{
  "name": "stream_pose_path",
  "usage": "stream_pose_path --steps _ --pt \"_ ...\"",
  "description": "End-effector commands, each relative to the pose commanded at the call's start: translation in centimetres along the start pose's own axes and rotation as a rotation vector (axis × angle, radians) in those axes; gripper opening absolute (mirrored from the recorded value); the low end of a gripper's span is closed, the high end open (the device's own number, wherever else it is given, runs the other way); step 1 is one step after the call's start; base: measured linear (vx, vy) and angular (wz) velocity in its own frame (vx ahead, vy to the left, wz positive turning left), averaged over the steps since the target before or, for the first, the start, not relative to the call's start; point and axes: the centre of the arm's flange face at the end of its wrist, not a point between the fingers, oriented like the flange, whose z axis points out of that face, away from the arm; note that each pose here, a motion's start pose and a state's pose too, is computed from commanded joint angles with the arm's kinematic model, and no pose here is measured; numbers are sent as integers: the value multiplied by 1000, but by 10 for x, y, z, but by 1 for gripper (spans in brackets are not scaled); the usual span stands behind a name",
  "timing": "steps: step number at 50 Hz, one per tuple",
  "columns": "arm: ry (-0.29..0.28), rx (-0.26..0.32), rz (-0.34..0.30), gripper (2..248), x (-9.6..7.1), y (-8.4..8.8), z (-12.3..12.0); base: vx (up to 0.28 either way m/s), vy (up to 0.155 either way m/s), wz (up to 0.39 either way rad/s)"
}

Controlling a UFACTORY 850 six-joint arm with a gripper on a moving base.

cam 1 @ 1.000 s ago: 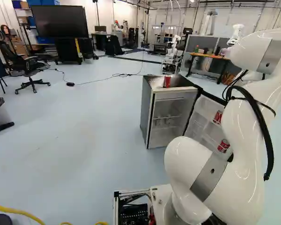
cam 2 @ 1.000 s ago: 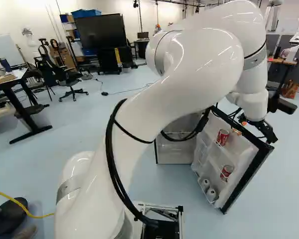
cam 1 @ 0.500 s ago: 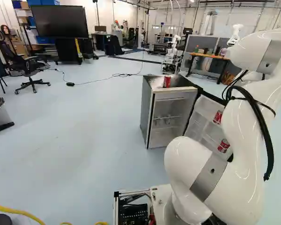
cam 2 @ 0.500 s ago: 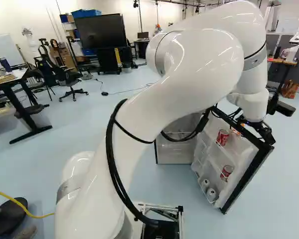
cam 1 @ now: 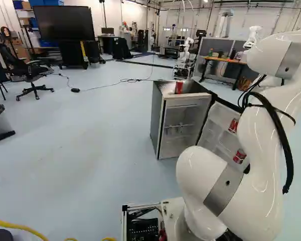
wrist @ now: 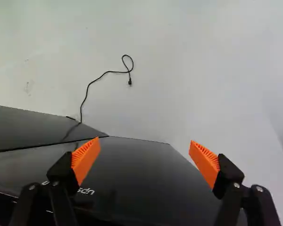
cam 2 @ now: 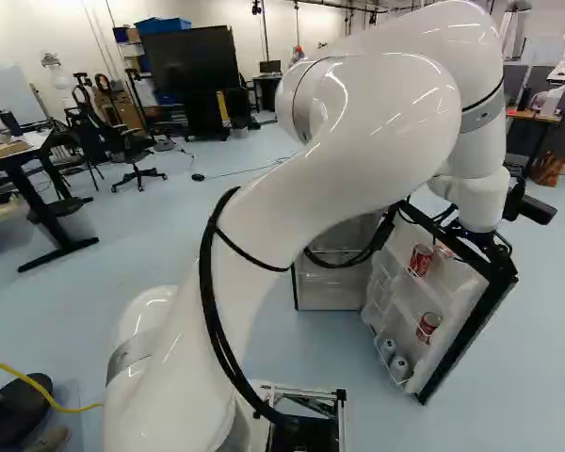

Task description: Grab a drink from the fridge

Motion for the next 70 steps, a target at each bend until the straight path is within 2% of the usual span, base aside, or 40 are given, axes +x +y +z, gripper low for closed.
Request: stream_pose_path --steps 36,70 --pt "-34 -6 3 247 -15 4 -9 0 0 0" --pt "-68 -11 5 247 -40 9 -27 0 0 0"
